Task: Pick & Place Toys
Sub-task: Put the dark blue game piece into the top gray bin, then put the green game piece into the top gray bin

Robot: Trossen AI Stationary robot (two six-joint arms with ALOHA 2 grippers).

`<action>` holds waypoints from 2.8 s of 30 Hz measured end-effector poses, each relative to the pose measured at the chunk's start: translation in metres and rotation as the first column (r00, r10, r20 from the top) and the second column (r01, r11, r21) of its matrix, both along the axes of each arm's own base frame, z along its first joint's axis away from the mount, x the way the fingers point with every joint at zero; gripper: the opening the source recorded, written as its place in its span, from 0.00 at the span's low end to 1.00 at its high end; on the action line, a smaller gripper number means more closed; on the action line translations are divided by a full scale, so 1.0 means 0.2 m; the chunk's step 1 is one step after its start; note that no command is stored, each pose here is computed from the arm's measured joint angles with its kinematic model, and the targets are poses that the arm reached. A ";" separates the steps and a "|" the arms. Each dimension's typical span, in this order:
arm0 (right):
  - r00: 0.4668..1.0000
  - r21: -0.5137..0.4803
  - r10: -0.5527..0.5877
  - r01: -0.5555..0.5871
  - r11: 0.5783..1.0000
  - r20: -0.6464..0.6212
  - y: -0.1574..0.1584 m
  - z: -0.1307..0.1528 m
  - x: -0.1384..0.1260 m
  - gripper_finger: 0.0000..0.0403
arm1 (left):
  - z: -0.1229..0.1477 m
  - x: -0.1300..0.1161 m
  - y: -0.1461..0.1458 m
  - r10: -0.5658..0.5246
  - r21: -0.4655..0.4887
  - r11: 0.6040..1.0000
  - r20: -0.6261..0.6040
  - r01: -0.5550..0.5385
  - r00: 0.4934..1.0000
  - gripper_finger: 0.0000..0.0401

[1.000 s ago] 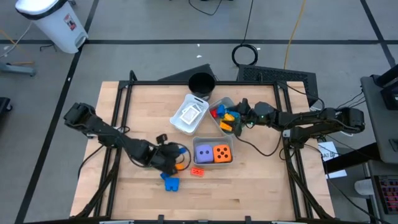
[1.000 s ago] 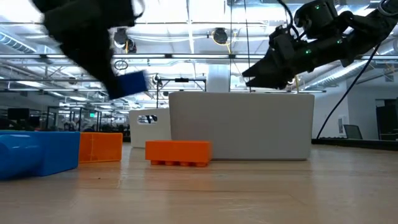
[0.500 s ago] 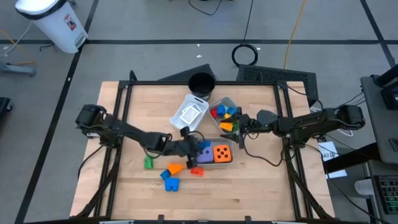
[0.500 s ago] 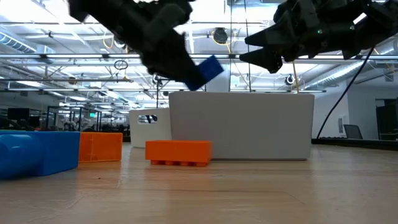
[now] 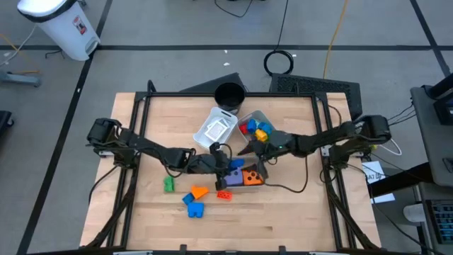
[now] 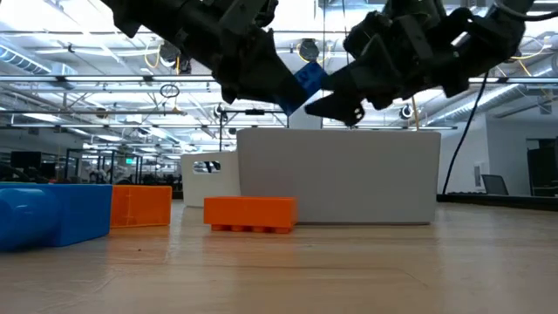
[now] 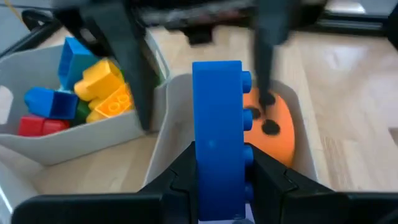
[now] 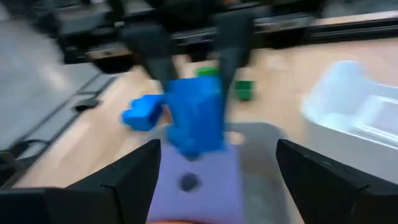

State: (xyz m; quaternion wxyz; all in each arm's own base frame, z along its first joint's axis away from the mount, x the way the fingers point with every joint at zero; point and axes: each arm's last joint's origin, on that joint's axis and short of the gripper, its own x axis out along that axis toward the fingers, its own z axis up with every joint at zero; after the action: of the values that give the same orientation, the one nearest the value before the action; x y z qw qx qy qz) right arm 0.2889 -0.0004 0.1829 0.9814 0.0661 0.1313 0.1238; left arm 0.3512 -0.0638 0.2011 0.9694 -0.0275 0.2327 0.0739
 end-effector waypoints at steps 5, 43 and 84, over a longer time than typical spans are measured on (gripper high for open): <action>0.999 0.001 0.042 -0.042 0.999 0.016 0.03 0.00 0.05 0.75 | 0.00 0.00 -0.02 -0.009 0.005 1.000 0.009 0.009 1.000 0.24; 0.862 -0.256 -0.491 0.450 0.856 -0.128 -0.16 0.16 -0.22 0.14 | 0.17 -0.08 -0.02 -0.017 -0.206 0.978 0.071 0.031 0.997 0.60; 0.658 -0.236 -0.746 0.713 0.660 -0.099 -0.33 0.04 -0.30 0.52 | 0.17 -0.47 -0.04 0.386 -0.305 0.798 -0.403 -0.519 0.830 0.61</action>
State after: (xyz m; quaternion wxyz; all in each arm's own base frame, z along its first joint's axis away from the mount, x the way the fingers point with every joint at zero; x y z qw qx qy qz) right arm 0.2296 -0.0669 0.1918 0.9327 0.0375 0.1955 -0.3008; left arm 0.2563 -0.0726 0.2357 0.8442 -0.2690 0.3834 0.2606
